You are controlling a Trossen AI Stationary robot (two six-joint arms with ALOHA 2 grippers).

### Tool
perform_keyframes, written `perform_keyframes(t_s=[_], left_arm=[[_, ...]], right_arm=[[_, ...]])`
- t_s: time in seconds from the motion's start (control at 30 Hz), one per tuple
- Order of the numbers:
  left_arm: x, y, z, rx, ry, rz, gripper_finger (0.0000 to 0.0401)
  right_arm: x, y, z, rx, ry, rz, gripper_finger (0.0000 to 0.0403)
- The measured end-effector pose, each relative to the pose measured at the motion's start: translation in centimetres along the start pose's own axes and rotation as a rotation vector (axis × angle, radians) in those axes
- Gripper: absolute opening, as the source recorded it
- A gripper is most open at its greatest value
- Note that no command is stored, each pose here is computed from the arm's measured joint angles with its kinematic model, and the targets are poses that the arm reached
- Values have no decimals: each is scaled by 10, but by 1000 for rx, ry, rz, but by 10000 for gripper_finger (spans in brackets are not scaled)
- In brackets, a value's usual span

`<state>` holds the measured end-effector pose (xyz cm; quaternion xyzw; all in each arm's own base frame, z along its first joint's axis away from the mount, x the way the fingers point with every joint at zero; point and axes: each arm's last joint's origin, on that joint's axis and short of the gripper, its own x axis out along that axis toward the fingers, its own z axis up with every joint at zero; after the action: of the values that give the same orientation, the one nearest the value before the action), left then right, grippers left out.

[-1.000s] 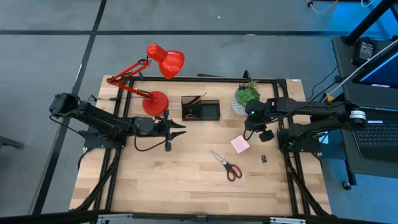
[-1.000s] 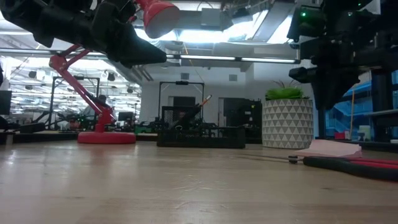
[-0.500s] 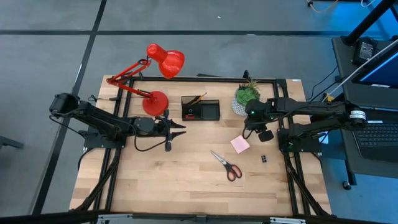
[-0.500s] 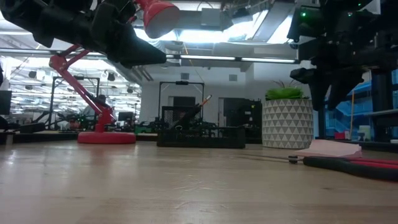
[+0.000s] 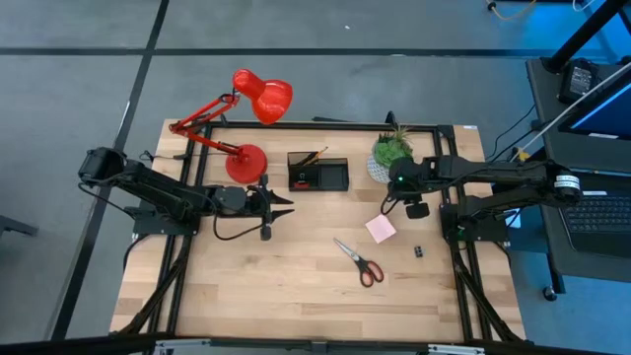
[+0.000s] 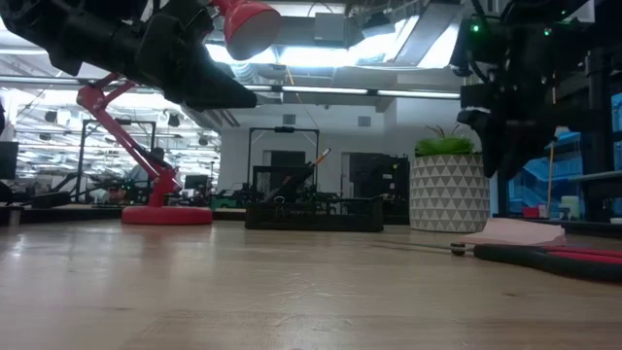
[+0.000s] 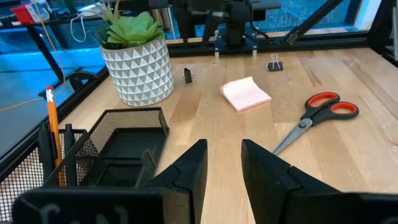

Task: Pick and place office supplies into organizer
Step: Put the top binder clip into the desk organizer

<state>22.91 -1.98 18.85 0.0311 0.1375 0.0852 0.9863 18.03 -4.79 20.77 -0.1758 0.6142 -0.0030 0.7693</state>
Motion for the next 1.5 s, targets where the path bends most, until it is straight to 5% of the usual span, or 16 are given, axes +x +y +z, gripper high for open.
perform_keyframes(t_s=[0.23,0.5,1.2,1.5], left_arm=[[0,0,0,0,1,0,93],[0,0,0,0,2,0,93],[0,0,0,0,3,0,93],[0,0,0,0,3,0,93]], right_arm=[[17,7,-7,-13,9,-3,153],[32,16,-10,-196,-27,-22,153],[55,19,-7,-230,79,-63,153],[56,19,-7,-234,84,-58,119]])
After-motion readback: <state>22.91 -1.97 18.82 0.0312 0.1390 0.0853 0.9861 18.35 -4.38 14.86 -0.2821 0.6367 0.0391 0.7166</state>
